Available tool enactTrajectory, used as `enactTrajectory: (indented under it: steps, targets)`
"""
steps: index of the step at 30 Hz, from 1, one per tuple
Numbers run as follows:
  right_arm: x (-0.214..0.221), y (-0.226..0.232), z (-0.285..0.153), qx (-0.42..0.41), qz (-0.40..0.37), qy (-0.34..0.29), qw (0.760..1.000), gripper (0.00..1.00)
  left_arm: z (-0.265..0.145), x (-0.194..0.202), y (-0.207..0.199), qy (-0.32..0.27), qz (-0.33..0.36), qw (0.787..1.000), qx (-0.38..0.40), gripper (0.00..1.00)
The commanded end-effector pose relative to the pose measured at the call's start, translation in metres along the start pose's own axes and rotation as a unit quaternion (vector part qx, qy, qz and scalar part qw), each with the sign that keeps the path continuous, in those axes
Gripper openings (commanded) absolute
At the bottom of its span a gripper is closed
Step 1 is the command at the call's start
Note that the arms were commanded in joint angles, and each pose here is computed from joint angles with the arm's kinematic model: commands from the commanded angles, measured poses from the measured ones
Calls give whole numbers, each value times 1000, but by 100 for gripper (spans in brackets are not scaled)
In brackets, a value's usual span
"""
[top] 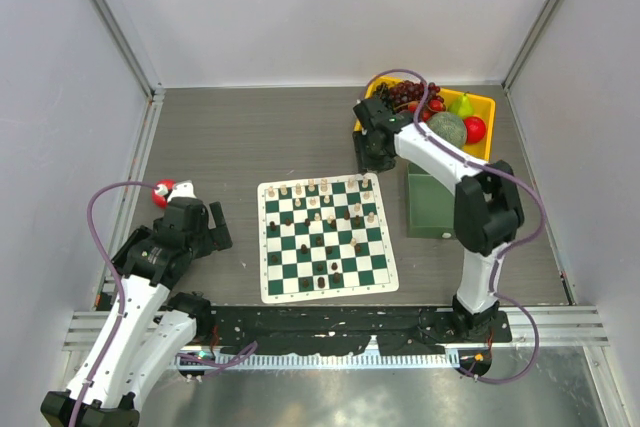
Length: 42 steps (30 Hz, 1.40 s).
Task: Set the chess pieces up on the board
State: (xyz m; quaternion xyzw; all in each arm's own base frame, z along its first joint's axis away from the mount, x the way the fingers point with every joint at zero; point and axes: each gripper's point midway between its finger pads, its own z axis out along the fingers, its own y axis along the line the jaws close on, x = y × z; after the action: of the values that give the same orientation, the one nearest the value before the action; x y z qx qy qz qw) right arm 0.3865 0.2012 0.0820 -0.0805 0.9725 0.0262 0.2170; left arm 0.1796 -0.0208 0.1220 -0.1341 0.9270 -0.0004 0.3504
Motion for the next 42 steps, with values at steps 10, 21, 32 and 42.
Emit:
enactTrajectory:
  steps: [10, 21, 32, 42]
  targets:
    - [49, 5, -53, -59, 26, -22, 998, 51, 0, -10, -3, -21, -1, 1000, 6, 99]
    - [73, 19, -30, -65, 8, 19, 998, 50, -1, -12, -3, -25, -3, 1000, 7, 99]
    - [89, 18, -13, -53, 1, 53, 997, 39, 0, -11, -2, -22, -1, 1000, 5, 99]
    - [95, 18, -8, -48, -8, 68, 997, 34, 1, -10, -3, -19, 0, 1000, 5, 99]
